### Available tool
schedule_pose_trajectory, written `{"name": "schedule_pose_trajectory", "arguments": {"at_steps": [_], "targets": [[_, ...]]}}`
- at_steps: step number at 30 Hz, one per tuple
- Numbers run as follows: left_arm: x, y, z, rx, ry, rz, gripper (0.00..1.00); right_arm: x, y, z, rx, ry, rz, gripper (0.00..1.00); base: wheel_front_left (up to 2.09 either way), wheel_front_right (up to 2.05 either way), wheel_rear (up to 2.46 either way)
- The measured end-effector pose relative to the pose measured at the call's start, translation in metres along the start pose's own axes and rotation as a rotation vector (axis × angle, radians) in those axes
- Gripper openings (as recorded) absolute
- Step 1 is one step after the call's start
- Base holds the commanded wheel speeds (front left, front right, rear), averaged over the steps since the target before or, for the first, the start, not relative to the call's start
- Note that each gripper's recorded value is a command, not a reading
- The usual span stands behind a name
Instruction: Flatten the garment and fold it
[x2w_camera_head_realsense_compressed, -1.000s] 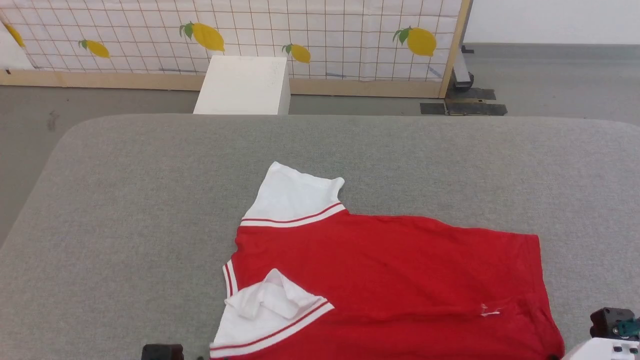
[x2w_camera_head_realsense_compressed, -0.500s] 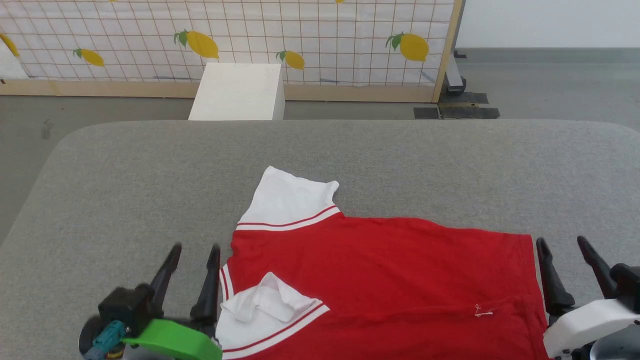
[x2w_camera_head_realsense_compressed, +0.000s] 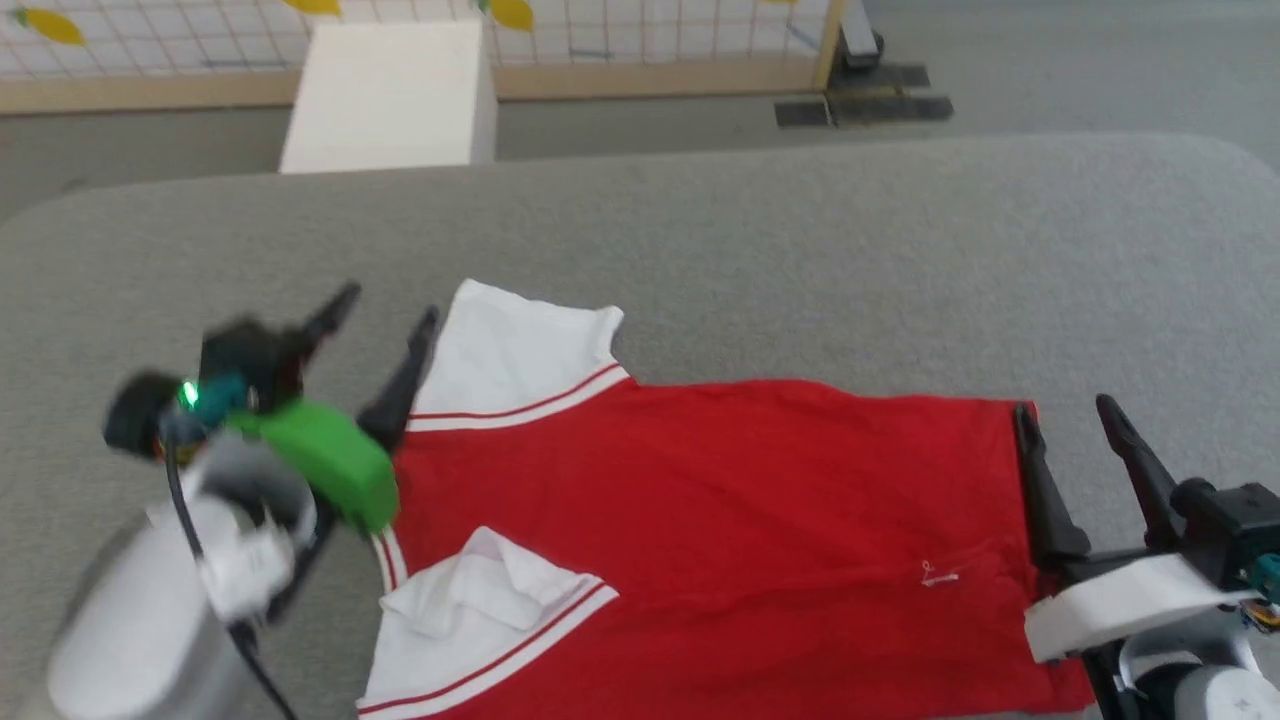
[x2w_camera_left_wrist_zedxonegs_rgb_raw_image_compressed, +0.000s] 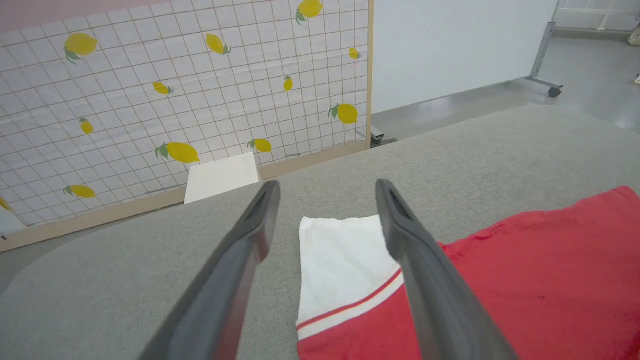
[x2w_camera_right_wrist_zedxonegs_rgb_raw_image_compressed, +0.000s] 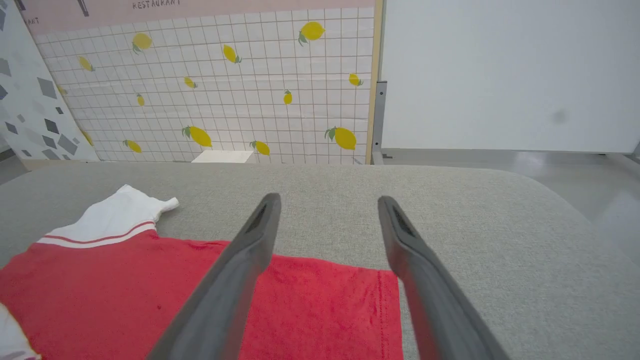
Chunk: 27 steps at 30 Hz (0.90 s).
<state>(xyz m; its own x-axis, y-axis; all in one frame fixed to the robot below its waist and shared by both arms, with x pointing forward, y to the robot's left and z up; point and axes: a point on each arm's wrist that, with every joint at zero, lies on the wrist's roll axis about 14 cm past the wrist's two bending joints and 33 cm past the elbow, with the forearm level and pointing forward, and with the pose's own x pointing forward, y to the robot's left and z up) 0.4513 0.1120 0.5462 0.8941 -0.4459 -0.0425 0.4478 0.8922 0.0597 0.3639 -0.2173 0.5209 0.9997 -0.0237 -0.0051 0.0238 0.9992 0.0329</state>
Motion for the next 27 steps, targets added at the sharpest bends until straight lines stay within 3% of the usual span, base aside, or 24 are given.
{"name": "schedule_pose_trajectory", "arguments": {"at_steps": [4,12,17,27], "targets": [[0.043,0.021,-0.018,0.058,0.185,-0.04,1.0,0.008,-0.005,-0.006,0.003,0.016,-0.019,1.0,0.0,0.0,0.0],[0.094,0.052,-0.078,-0.001,0.618,-0.049,1.0,0.013,-0.02,-0.029,0.019,0.077,-0.077,1.0,0.0,0.0,0.0],[0.103,0.043,-0.121,-0.071,0.851,-0.094,1.0,0.013,-0.03,-0.044,0.016,0.122,-0.115,1.0,0.0,0.0,0.0],[0.122,0.032,-0.162,-0.132,0.966,-0.137,1.0,0.012,-0.046,-0.066,0.009,0.188,-0.165,1.0,0.0,0.0,0.0]]}}
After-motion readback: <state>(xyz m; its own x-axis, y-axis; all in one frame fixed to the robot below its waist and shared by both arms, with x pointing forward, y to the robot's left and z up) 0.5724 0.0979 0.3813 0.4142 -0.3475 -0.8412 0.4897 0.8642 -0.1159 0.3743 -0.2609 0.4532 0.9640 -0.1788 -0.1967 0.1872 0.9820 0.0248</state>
